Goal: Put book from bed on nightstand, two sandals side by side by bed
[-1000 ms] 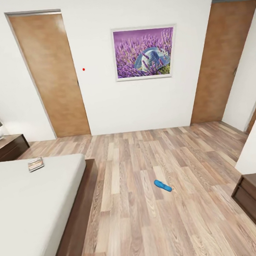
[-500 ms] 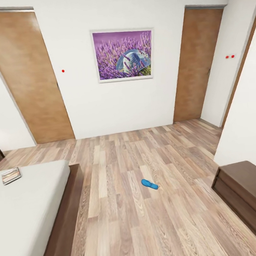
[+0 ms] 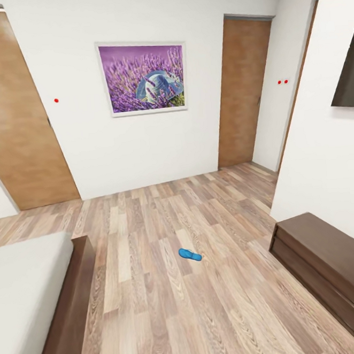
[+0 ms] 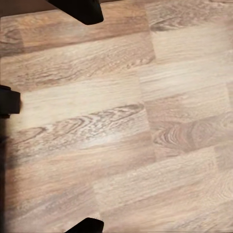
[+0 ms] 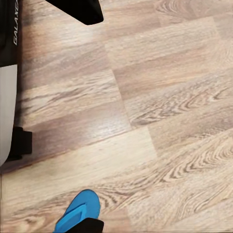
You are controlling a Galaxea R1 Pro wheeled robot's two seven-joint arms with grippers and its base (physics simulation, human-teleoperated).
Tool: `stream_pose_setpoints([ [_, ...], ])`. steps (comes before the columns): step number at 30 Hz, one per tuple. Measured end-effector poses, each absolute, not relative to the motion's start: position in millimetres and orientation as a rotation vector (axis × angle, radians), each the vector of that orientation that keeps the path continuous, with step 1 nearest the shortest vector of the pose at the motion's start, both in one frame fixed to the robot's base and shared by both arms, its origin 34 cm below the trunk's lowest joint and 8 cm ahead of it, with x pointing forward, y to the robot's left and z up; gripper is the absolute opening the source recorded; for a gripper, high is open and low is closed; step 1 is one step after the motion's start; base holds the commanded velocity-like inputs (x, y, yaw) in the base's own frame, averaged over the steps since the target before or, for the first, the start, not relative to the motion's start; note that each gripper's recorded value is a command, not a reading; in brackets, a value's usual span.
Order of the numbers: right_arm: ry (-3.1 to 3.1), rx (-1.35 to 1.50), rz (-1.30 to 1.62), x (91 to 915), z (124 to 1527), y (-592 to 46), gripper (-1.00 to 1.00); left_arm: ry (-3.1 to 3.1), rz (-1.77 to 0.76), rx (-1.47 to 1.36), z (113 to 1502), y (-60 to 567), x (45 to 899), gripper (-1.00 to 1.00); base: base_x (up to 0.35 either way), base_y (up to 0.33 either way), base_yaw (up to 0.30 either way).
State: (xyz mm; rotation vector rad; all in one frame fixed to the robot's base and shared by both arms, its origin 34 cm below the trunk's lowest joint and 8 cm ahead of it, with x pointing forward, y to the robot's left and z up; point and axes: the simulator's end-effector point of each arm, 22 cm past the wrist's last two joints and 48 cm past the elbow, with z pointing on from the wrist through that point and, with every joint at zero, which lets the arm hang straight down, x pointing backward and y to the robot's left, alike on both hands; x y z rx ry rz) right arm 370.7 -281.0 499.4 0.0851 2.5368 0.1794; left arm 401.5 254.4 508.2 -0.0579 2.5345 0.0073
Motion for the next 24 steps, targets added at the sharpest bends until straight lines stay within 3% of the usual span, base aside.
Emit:
stream_pose_setpoints([
  [24,2.536,0.085,0.181,370.9,499.4,-280.0,1.0,2.535,0.007,-0.058,508.2,254.2,401.5,1.0,0.0,0.0,-0.269],
])
